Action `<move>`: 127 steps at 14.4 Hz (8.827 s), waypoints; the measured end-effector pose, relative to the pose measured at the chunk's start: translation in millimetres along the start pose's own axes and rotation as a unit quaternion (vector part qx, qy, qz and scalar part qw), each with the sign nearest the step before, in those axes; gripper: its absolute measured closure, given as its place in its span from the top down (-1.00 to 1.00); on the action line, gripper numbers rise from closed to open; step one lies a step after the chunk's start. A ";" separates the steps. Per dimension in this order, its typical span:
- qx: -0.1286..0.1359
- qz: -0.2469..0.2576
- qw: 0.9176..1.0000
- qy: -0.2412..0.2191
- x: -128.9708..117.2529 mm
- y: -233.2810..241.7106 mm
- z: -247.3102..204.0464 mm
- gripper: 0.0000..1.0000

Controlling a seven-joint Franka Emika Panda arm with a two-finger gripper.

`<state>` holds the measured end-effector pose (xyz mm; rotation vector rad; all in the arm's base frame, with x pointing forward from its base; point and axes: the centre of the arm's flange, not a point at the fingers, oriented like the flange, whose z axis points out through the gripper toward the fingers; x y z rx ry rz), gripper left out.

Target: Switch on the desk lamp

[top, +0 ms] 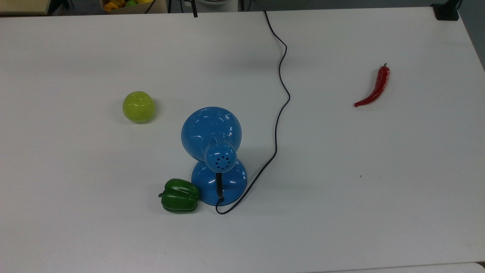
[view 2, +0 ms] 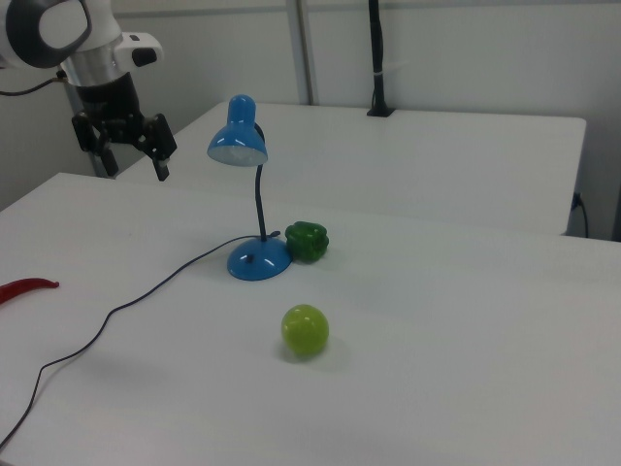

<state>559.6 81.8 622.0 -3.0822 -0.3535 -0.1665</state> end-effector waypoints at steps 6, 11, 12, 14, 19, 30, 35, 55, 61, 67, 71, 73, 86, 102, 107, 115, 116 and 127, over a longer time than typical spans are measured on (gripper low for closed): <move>-0.001 -0.001 1.000 0.011 3.7 -0.3 1.2 -0.21; -0.001 0.000 1.000 0.008 4.5 0.0 4.3 -0.98; -0.001 0.000 1.000 0.006 4.2 0.0 6.1 -0.98; 0.000 -0.001 1.000 -0.001 3.0 -0.5 13.1 -0.98; 0.003 -0.001 1.000 -0.030 1.1 -0.5 43.0 -0.98; -0.013 0.001 1.000 0.008 18.0 11.6 144.3 -0.98; -0.022 0.003 0.999 0.050 36.2 15.4 184.1 -0.98; -0.049 0.014 0.978 0.203 83.4 39.2 284.5 -0.98; -0.051 0.012 0.977 0.205 96.2 40.3 296.1 -0.98; -0.052 0.006 0.979 0.199 96.9 37.9 309.6 -0.98; -0.052 0.006 0.978 0.201 97.9 37.1 309.9 -0.98; -0.052 0.005 0.978 0.203 99.3 36.4 308.3 -0.98; -0.060 -0.012 0.977 0.203 102.2 31.7 310.9 -0.98; -0.057 -0.009 0.994 0.097 77.9 25.4 247.3 -0.90; -0.051 0.020 0.998 0.004 38.6 21.6 163.8 -0.01; 0.006 0.089 0.995 -0.051 -6.0 -3.0 21.0 1.00; 0.009 0.096 0.994 -0.057 -8.7 -3.5 13.9 1.00; 0.017 0.009 1.000 -0.004 5.2 17.3 4.0 1.00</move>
